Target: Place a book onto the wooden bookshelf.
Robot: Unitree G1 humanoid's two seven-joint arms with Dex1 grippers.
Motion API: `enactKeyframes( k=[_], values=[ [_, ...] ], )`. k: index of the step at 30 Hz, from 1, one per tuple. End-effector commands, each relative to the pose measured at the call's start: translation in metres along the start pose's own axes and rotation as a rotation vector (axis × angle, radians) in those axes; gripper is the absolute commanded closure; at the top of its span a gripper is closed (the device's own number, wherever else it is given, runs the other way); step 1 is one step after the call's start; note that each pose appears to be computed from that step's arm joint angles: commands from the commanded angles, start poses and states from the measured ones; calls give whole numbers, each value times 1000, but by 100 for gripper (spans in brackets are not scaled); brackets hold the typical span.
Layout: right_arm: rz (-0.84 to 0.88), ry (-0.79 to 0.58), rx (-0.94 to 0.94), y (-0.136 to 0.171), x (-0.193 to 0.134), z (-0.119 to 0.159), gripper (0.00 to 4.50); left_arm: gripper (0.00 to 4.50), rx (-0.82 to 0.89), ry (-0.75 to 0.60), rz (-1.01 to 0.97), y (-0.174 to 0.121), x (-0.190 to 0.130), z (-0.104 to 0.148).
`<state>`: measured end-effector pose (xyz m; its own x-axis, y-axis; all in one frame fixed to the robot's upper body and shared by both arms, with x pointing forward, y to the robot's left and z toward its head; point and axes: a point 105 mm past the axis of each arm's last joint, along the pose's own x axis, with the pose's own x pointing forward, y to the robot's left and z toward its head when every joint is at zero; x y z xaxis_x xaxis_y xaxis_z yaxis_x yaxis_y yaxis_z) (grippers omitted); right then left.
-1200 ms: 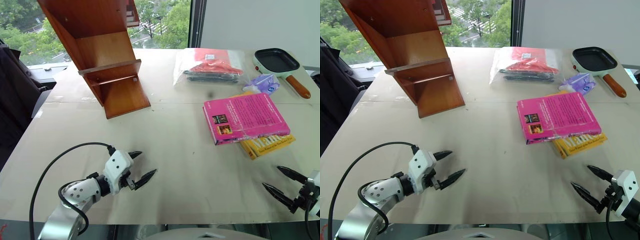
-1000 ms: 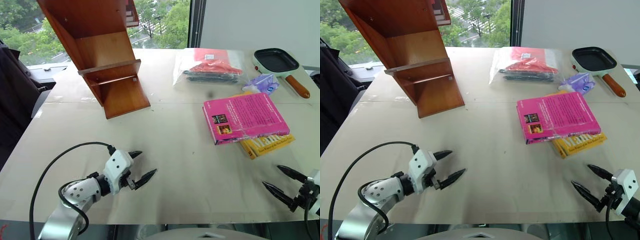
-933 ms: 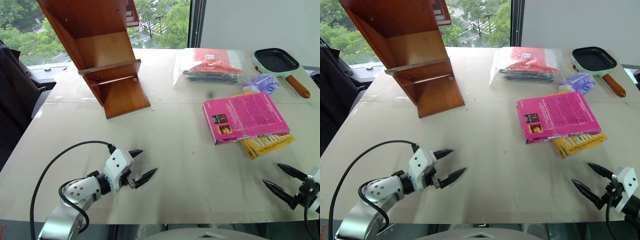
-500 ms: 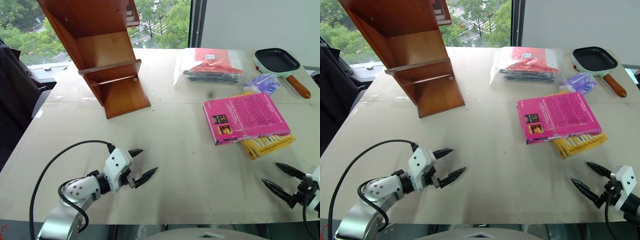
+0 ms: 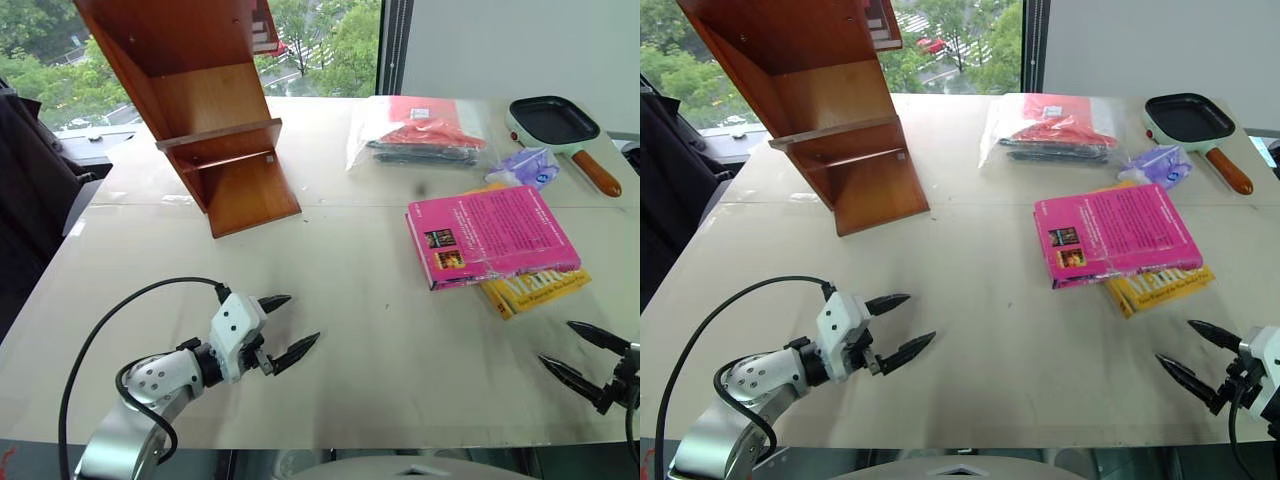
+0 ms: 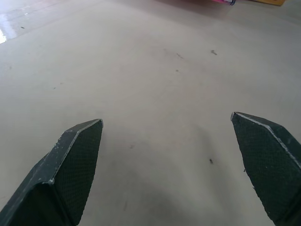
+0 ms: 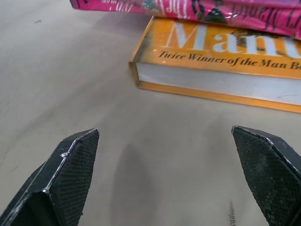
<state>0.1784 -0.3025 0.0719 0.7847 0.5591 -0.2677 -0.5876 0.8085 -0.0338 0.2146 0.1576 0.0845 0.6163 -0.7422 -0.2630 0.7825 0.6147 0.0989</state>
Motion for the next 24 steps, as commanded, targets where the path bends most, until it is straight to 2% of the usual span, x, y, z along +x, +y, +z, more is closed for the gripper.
enactKeyframes(
  k=[1,4,10,12,15,19,22,24],
  values=[
    [-60,-44,-20,-17,-11,19,4,0,30,-65,-39,-6,1,20],
    [-94,-77,-36,-30,-13,34,4,0,46,-78,-50,-2,-2,30],
    [-210,-117,-77,-63,5,75,4,0,130,-97,-28,32,-17,65],
    [-192,-143,-99,-68,19,98,4,0,159,-108,-49,36,-18,79],
    [-191,-110,-171,-84,48,128,4,0,203,-131,-80,35,-18,101],
    [-178,-158,-217,-96,78,166,4,0,230,-152,-105,29,-15,117],
    [-198,-142,-297,-106,102,184,87,0,239,-168,-107,25,-15,126],
    [-239,-109,-358,-116,123,194,189,0,242,-175,-112,20,-15,130]
  ],
)
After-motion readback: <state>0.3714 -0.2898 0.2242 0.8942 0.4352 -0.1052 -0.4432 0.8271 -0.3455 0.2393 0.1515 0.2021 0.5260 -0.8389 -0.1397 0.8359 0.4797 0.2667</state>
